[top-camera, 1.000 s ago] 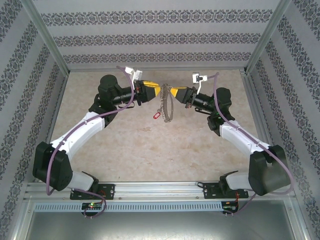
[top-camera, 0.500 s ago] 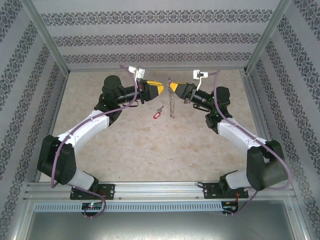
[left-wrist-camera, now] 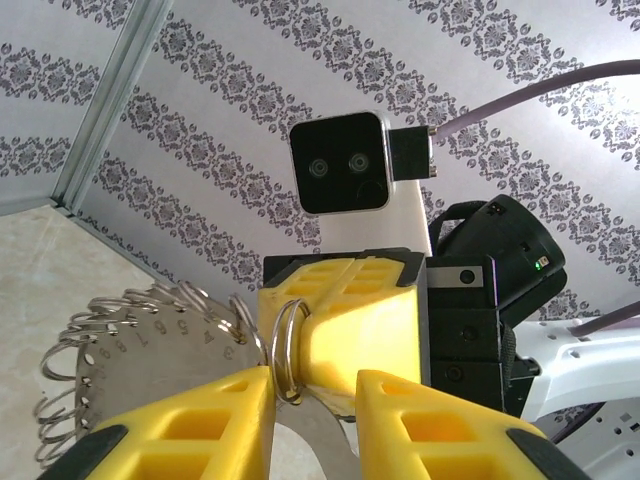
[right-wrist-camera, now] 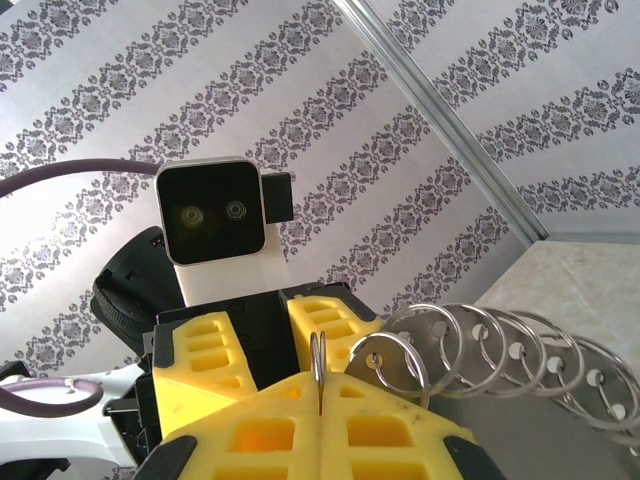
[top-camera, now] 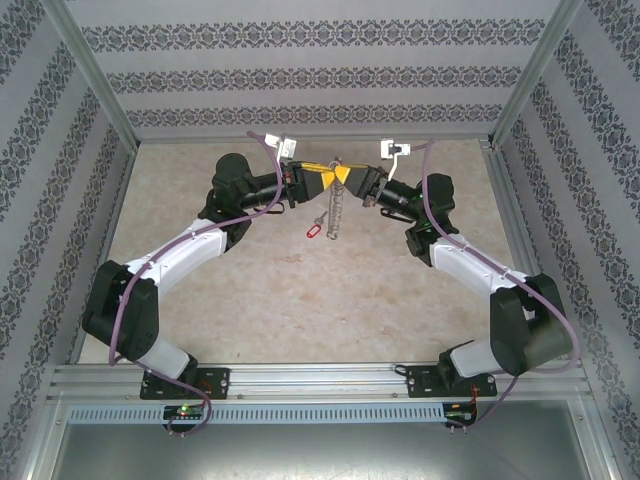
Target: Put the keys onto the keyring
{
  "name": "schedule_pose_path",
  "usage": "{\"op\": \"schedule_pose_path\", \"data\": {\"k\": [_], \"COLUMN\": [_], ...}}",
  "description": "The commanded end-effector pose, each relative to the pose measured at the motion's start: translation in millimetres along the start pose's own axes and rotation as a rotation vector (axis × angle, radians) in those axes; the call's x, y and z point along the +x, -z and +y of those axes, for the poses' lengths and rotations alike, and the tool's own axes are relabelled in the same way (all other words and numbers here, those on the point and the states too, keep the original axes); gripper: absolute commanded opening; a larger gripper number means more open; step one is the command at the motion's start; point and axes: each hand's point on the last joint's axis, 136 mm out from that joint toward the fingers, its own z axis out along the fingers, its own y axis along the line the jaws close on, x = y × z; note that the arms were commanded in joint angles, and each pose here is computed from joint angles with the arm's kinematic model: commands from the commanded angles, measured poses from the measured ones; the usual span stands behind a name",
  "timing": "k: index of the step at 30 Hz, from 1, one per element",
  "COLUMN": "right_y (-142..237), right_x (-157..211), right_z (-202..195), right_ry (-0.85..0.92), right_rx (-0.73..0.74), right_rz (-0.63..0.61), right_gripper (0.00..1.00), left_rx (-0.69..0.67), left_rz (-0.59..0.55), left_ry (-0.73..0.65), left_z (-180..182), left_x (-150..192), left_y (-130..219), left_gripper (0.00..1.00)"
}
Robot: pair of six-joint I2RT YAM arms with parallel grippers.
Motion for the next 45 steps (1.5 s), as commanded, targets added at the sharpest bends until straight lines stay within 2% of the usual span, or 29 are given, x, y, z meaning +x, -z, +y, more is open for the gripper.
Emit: {"op": "schedule_pose_path", "data": {"k": [1, 9, 18, 27, 32, 33, 35, 37, 39, 45], "right_y": [-5.9, -5.2, -4.4, -3.9, -3.8, -3.5, -1.9, 1.8, 8.0, 28.1], "right_x": [-15.3, -11.5, -8.5, -7.5, -6.5, -6.6, -7.7, -9.8, -14.1, -25.6], "right_z": [24.0, 21.6, 20.8, 21.2, 19.3, 18.0, 16.5, 14.4, 11.6, 12.8], "right_ry": [0.069, 0.062, 0.057, 0.058, 0.051, 0.048, 0.046, 0.044, 0.046, 0.077], "right_rx": [-0.073, -0.072, -0.073, -0.075, -0.071, -0.068, -0.064, -0.055, -0.040, -0.014], "right_rz": [-0.037, -0.029, -0.021, -0.018, -0.011, -0.011, -0.012, -0.018, -0.033, -0.053], "right_gripper": [0.00, 0.00, 0.00, 0.00, 0.00, 0.05, 0.27, 0.42, 0.47, 0.49], "left_rx": [0.062, 0.051, 0.035, 0.026, 0.028, 0.030, 0.032, 0.023, 0.012, -0.036], "left_rz": [-0.041, -0.058, -0.089, -0.089, -0.065, -0.058, -0.034, -0.008, 0.023, 0.157], "left_ry": [-0.054, -0.063, -0.077, -0.074, -0.085, -0.093, -0.112, -0.135, -0.162, -0.257], "left_z": [-18.5, -16.7, -15.3, -12.1, -13.0, -14.3, -16.4, -17.7, -19.3, -20.3], "left_x": [-15.4, -18.6, -25.6, -25.3, -22.5, -22.1, -19.8, -17.0, -14.1, 1.4], "left_y": [-5.0, -5.1, -4.7, -5.5, -6.4, -6.5, -6.2, -5.0, -3.6, 4.4], "left_gripper": [0.27, 0.21, 0.21, 0.01, 0.00, 0.00, 0.00, 0.00, 0.00, 0.00]}}
